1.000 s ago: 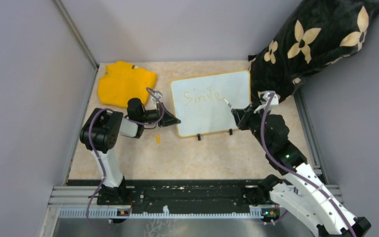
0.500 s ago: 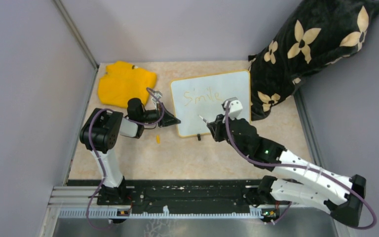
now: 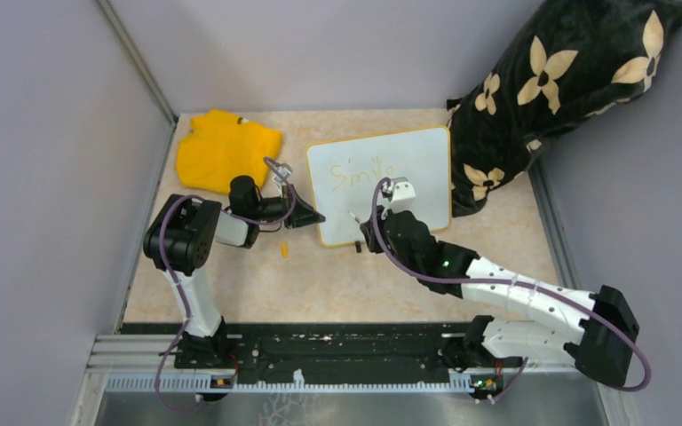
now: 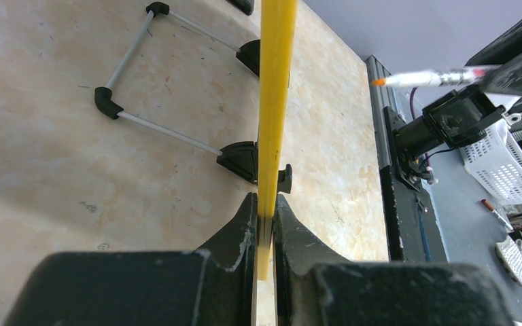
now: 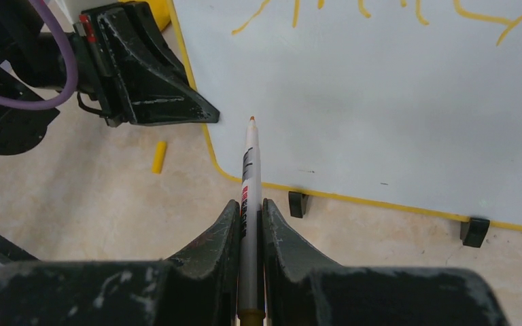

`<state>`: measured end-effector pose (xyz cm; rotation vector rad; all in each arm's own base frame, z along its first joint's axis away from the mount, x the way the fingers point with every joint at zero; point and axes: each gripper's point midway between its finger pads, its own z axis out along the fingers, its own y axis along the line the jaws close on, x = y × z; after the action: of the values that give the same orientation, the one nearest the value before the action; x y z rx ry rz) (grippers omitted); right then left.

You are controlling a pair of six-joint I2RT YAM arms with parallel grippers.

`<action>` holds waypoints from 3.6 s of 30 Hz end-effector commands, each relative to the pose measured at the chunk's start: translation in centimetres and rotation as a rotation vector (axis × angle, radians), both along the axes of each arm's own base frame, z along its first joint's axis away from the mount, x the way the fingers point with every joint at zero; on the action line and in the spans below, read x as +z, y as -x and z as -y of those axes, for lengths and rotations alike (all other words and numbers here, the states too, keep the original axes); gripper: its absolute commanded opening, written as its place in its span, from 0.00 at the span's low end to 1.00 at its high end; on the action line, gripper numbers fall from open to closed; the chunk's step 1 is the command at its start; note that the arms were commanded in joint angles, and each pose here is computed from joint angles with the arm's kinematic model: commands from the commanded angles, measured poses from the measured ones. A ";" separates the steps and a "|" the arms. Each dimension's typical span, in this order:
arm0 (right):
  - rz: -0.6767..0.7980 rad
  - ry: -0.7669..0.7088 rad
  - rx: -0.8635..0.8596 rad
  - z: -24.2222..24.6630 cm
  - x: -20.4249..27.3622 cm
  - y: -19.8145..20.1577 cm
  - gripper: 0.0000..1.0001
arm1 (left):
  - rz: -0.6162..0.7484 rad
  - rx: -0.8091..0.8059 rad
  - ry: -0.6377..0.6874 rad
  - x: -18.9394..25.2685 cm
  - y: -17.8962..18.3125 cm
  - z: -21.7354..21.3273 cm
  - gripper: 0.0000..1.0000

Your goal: Write a sentence on the whiteboard

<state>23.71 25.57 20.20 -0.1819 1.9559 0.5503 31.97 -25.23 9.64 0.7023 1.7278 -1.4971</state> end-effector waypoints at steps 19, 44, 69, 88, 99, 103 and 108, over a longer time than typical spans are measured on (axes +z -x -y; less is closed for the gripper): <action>0.016 0.004 -0.031 -2.8 -1.8 -1.9 0.00 | -0.058 0.014 -0.030 -1.1 -0.1 0.1 0.00; 0.009 0.029 -0.047 -3.5 -2.7 -2.7 0.00 | -0.055 0.016 -0.028 -1.0 -0.2 0.1 0.00; -0.043 0.087 0.045 -5.2 -4.7 -2.2 0.00 | -0.050 0.017 -0.028 -0.8 -0.3 0.1 0.00; -0.080 0.152 -0.056 -0.9 -6.8 -1.1 0.00 | -0.052 0.017 -0.030 -0.9 -0.2 0.1 0.00; -0.095 0.122 0.004 -2.1 -7.1 -0.6 0.00 | -0.051 0.017 -0.029 -0.8 -0.2 0.1 0.00; -0.103 0.112 0.023 -2.9 -7.1 -0.6 0.00 | -0.053 0.017 -0.029 -0.8 -0.2 0.1 0.00; -0.100 0.089 0.044 -4.0 -6.6 -0.9 0.00 | -0.051 0.017 -0.028 -0.7 -0.2 0.1 0.00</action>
<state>23.95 27.31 11.35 -0.2744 2.1355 0.4141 32.06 -25.24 9.61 0.7074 1.7394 -1.4957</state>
